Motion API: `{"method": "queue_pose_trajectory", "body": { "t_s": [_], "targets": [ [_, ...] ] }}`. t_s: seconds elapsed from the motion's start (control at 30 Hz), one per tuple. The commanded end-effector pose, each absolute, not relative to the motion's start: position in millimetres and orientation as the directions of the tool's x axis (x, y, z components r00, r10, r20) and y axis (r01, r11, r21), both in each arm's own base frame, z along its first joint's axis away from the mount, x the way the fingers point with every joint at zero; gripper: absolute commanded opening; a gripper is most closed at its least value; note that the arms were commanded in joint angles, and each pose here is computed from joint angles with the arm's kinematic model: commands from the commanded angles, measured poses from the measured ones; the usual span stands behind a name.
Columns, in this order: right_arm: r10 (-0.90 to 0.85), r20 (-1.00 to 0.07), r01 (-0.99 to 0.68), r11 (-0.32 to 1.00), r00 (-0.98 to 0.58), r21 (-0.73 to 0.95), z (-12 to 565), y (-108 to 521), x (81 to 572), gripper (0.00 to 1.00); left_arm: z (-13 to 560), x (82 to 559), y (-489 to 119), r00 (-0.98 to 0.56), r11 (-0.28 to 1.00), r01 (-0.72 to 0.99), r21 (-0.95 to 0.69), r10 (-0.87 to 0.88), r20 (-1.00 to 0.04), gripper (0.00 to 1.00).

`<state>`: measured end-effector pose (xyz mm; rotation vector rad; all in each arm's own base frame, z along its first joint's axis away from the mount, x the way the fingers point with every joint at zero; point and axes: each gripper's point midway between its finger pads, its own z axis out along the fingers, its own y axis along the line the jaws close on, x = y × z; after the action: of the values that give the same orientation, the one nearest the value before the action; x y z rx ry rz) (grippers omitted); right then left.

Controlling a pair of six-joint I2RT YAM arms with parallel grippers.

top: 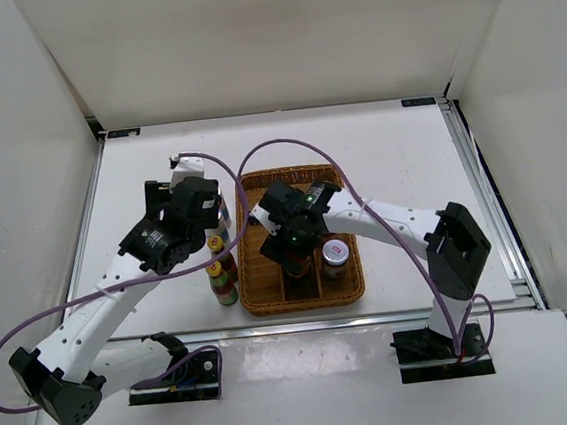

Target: Organize the condiment bottles

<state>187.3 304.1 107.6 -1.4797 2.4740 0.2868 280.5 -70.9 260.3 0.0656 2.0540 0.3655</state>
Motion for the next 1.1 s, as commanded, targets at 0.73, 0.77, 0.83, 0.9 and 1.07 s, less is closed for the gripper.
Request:
{"method": "queue_pose_trajectory", "body": {
  "t_s": [0.73, 0.77, 0.83, 0.9, 1.07],
  "targets": [
    [-0.701, -0.550, -0.809, 0.583, -0.453, -0.077, 229, 277, 192, 0.99, 232, 240, -109, -0.532, 0.989, 0.146, 0.031, 0.105, -0.841, 1.00],
    [-0.701, -0.550, -0.809, 0.583, -0.453, -0.077, 229, 277, 192, 0.99, 228, 239, -110, -0.540, 0.988, 0.154, 0.031, 0.110, -0.835, 1.00],
    [-0.710, -0.535, -0.806, 0.586, -0.458, -0.086, 223, 276, 193, 0.99, 220, 237, -115, -0.563, 0.987, 0.159, 0.011, 0.099, -0.821, 1.00],
    [-0.710, -0.535, -0.806, 0.586, -0.458, -0.086, 223, 276, 193, 0.99, 210, 232, -117, -0.581, 0.983, 0.183, 0.002, 0.109, -0.807, 1.00],
    [-0.714, -0.527, -0.806, 0.585, -0.461, -0.087, 220, 272, 191, 0.99, 208, 229, -126, -0.578, 0.977, 0.205, -0.053, 0.078, -0.813, 0.96]
  ]
}}
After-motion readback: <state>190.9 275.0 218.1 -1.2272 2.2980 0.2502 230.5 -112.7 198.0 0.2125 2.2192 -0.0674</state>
